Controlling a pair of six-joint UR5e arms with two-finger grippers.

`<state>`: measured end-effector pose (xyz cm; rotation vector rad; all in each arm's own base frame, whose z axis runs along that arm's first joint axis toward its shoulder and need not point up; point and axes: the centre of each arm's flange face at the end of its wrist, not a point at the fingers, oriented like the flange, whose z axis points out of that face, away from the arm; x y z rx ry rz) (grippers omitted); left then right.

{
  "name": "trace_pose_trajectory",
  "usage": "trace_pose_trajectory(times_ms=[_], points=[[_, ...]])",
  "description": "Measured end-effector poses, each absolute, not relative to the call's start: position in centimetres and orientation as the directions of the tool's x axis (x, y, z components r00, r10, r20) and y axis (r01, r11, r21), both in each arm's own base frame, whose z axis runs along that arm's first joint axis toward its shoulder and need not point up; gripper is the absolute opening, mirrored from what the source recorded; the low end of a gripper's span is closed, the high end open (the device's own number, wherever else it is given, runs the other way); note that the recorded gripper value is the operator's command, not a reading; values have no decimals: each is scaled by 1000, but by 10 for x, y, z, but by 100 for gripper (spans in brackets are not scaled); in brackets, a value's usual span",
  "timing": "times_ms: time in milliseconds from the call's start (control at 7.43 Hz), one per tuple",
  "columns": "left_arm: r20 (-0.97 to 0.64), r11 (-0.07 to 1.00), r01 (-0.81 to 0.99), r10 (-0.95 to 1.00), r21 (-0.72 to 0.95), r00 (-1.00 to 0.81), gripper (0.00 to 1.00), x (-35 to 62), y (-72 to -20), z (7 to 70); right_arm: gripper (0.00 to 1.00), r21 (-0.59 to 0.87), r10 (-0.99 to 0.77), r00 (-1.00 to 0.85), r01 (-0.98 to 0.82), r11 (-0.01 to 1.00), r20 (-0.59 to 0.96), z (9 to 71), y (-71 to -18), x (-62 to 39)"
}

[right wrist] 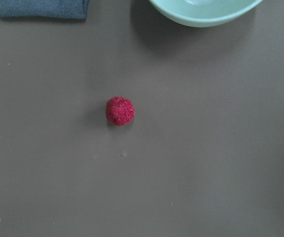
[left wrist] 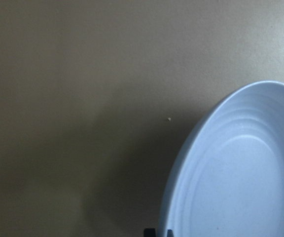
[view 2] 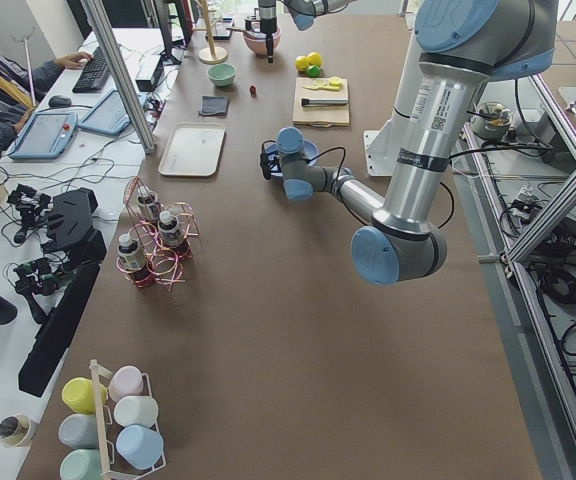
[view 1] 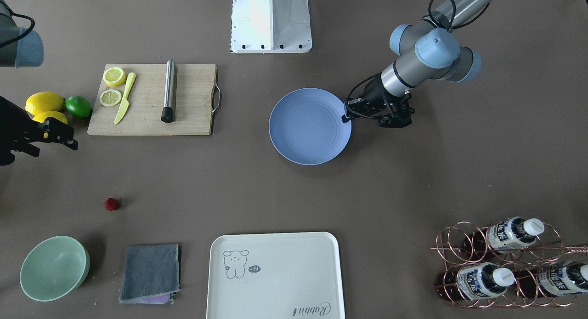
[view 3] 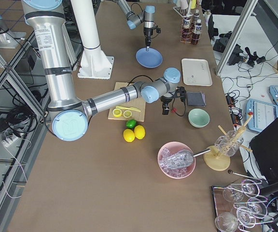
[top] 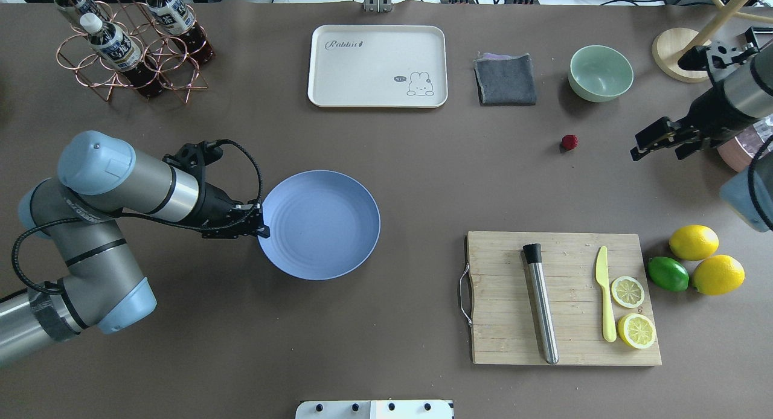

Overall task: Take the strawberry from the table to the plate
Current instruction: 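Push the blue plate inward with left gripper while right reaches the strawberry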

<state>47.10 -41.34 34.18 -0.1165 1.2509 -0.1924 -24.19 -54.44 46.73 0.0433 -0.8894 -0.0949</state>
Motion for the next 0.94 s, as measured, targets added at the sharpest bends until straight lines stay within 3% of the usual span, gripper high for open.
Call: trace_pose_trajectory(times_ms=[942], points=[[-930,975,98,-221,-201,293,0,538,-373,290,85,124,-141,686,74,989,714,469,-604,-347]])
